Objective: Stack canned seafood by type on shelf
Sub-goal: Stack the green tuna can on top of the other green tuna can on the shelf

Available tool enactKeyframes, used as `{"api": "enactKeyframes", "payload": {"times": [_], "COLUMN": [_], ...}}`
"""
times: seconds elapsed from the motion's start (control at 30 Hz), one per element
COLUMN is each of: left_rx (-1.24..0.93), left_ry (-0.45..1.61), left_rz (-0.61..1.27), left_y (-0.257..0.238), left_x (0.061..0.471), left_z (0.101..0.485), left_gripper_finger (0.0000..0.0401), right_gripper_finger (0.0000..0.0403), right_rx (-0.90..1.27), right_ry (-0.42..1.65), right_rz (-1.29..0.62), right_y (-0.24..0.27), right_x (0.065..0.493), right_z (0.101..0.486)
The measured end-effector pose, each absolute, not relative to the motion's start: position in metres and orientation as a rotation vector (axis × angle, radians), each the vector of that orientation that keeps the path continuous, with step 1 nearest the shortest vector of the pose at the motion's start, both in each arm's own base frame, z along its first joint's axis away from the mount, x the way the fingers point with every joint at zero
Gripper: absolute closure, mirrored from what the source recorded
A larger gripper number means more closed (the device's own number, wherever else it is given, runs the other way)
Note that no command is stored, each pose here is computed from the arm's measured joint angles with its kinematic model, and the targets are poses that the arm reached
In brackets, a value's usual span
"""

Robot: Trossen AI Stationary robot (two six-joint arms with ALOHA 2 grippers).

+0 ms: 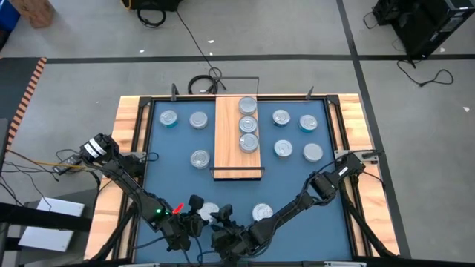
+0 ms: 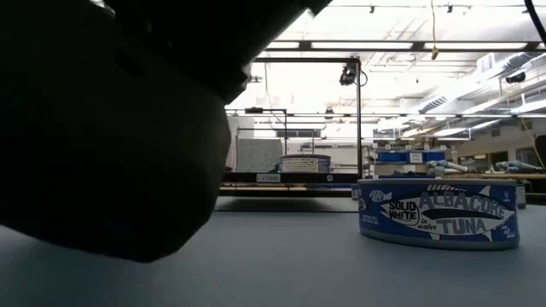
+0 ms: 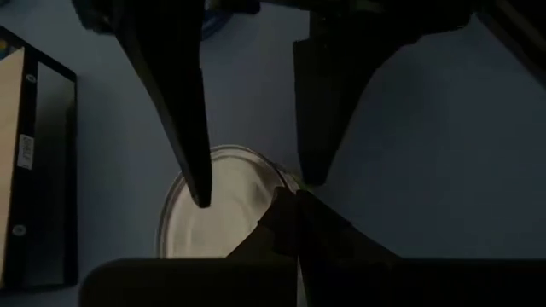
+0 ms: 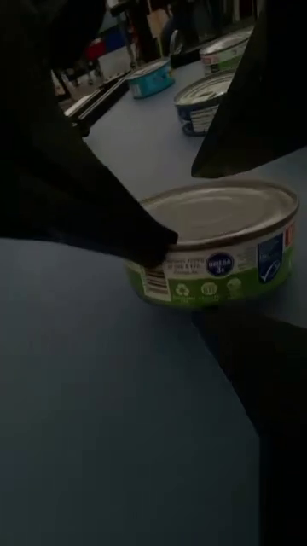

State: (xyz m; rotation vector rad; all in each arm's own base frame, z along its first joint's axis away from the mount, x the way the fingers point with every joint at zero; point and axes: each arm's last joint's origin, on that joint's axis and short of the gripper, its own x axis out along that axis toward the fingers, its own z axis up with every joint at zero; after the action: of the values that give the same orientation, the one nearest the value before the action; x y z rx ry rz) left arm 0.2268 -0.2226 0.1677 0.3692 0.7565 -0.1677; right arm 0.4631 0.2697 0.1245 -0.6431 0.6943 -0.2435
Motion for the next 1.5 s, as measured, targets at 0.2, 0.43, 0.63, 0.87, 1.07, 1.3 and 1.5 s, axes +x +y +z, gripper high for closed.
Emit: {"api": "enactKeyframes", "payload": {"times": [0.2, 0.43, 0.63, 0.87, 1.07, 1.3, 1.5], "left_rx": [0.355, 0.342, 0.335, 0.312, 0.280, 0.305, 0.360], "left_ry": [0.732, 0.712, 0.708, 0.682, 0.672, 0.639, 0.563], "left_rz": [-0.157, -0.144, -0.139, -0.141, -0.198, -0.198, -0.089], "left_y": [-0.222, -0.219, -0.219, -0.221, -0.225, -0.231, -0.227], "left_x": [0.228, 0.230, 0.230, 0.231, 0.233, 0.229, 0.215], "left_z": [0.173, 0.177, 0.177, 0.180, 0.182, 0.202, 0.221], "left_gripper_finger": [0.0401, 0.0401, 0.0401, 0.0398, 0.0350, 0.0269, 0.0253], "right_gripper_finger": [0.0142, 0.0138, 0.0186, 0.0265, 0.0265, 0.0265, 0.0265], "right_rx": [-0.651, -0.664, -0.664, -0.685, -0.700, -0.714, -0.744], "right_ry": [0.729, 0.730, 0.731, 0.707, 0.692, 0.679, 0.699], "right_rz": [-0.189, -0.215, -0.215, -0.220, -0.213, -0.220, -0.214], "right_y": [0.265, 0.260, 0.260, 0.270, 0.277, 0.280, 0.284], "right_x": [0.465, 0.467, 0.468, 0.462, 0.459, 0.460, 0.456], "right_z": [0.122, 0.122, 0.122, 0.123, 0.124, 0.131, 0.138]}}
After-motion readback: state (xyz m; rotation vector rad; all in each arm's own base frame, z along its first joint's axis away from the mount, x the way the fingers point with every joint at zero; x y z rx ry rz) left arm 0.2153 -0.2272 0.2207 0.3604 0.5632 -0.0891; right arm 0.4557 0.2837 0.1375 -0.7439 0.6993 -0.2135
